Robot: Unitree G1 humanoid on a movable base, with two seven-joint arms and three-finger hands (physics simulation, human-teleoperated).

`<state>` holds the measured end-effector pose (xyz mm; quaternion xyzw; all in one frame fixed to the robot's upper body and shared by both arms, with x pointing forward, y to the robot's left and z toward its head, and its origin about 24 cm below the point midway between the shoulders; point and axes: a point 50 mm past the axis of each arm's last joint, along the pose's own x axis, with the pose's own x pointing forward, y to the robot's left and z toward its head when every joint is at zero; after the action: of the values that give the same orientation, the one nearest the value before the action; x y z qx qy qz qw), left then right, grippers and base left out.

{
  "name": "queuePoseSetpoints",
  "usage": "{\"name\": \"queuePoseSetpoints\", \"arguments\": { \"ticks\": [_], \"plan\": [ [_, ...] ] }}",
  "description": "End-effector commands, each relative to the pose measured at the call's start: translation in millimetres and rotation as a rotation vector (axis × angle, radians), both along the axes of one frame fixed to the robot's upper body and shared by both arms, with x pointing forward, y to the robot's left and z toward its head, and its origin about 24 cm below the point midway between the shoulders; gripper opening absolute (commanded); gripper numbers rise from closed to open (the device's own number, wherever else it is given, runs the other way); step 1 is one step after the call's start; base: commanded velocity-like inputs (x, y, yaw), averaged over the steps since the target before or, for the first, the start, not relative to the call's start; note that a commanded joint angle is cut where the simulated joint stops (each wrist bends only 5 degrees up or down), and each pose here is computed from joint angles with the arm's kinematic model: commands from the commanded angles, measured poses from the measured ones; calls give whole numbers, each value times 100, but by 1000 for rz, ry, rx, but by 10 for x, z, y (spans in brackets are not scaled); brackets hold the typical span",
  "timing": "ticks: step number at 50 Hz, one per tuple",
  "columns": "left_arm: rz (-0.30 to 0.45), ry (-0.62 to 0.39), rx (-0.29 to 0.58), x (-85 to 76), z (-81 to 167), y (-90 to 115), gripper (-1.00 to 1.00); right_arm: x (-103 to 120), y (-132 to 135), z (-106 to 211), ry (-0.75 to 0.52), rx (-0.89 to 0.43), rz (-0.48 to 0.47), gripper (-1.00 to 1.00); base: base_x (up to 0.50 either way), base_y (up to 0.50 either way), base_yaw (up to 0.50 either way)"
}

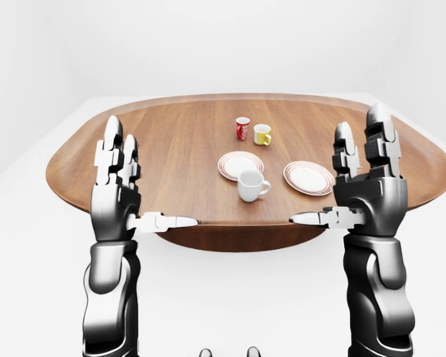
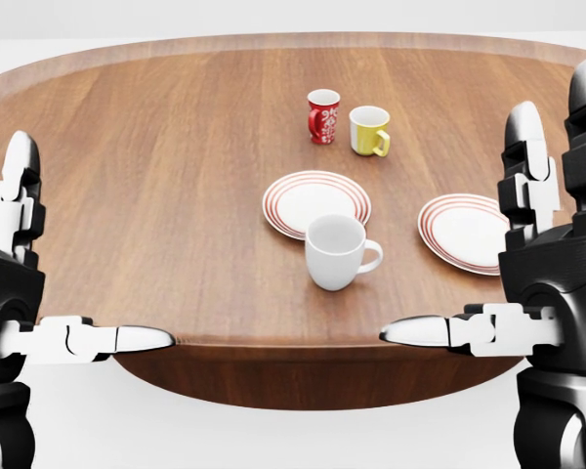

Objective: Put the white mug on the left plate.

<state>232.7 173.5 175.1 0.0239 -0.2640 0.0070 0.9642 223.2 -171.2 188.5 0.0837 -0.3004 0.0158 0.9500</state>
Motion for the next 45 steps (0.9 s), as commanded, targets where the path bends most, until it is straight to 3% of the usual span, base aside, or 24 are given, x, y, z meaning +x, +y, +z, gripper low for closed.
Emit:
{"name": "queuePoseSetpoints", "arguments": {
  "ticks": [1, 14, 45],
  "plan": [
    [3, 2, 5, 2, -2, 16, 100, 0, -11, 1, 0, 7, -4, 100, 0, 50, 0],
    [4, -14, 4, -15, 31, 24, 100, -35, -23, 29, -19, 39, 15, 100, 3, 6, 0],
    [5, -16, 7, -14, 35, 35, 100, -55, -31, 80, -43, 41, 27, 100, 50, 0, 0]
  ]
}}
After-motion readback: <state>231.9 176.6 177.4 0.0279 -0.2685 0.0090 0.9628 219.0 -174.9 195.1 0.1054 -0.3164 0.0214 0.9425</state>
